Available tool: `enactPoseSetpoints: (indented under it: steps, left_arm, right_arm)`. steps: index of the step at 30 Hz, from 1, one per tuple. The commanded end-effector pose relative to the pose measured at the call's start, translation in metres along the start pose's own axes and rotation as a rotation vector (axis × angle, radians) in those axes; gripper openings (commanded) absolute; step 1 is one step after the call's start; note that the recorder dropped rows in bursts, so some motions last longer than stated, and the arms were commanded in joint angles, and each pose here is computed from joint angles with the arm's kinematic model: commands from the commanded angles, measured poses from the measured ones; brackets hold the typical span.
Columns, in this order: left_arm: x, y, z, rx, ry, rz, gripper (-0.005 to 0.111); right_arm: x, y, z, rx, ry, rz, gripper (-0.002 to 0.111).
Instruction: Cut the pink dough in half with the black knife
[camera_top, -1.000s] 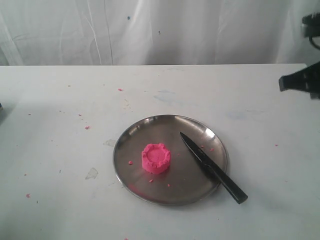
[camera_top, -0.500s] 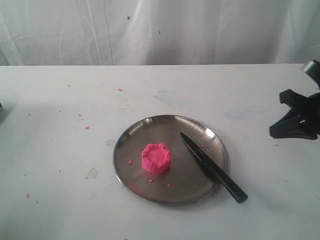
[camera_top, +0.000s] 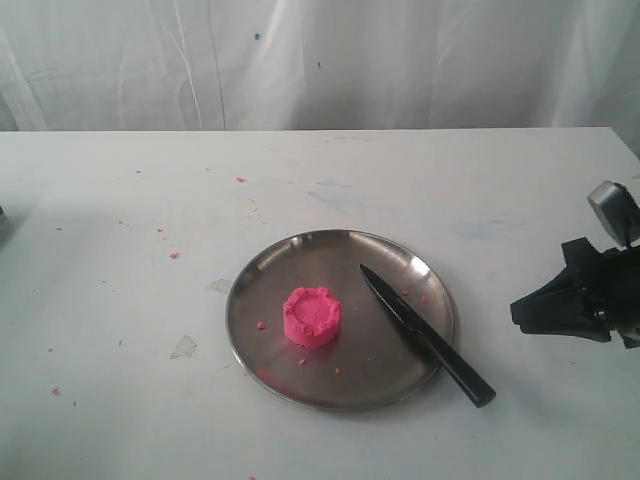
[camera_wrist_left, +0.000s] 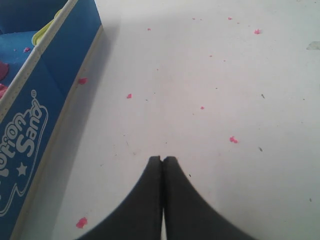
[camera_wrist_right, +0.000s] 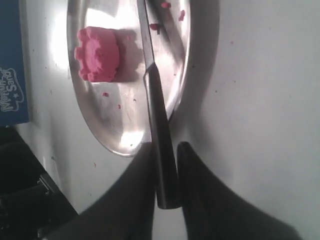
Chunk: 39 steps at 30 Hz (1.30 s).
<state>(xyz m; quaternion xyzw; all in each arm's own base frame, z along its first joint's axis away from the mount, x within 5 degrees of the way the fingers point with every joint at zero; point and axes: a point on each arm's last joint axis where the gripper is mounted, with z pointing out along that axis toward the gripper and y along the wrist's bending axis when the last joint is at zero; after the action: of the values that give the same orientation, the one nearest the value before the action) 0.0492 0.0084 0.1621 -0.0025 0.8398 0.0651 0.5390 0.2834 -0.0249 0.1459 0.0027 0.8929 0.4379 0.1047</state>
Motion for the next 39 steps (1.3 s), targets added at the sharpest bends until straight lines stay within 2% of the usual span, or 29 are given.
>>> enactPoseSetpoints:
  steps: [1,4,10,13,19,25,39]
  left_arm:
    - [0.001,0.000,0.000,0.000,-0.001,-0.007,0.000]
    - [0.001,0.000,0.000,0.000,-0.001,-0.007,0.000]
    - [0.001,0.000,0.000,0.000,-0.001,-0.007,0.000]
    - [0.001,0.000,0.000,0.000,-0.001,-0.007,0.000]
    - [0.001,0.000,0.000,0.000,-0.001,-0.007,0.000]
    - [0.001,0.000,0.000,0.000,-0.001,-0.007,0.000]
    - [0.001,0.000,0.000,0.000,-0.001,-0.007,0.000]
  right_arm:
    - [0.006,-0.004,0.013,-0.030,0.051,0.007,0.032]
    - [0.010,-0.005,0.024,-0.027,0.088,0.010,0.039]
    - [0.015,-0.017,0.036,0.022,0.155,0.005,0.039]
    - [0.015,-0.020,0.040,0.005,0.153,0.032,0.039]
    - [0.018,-0.011,0.057,-0.044,0.210,0.030,0.039]
    - [0.022,-0.001,0.075,-0.036,0.265,-0.052,0.039]
    - [0.021,0.002,0.076,-0.060,0.257,-0.028,0.039]
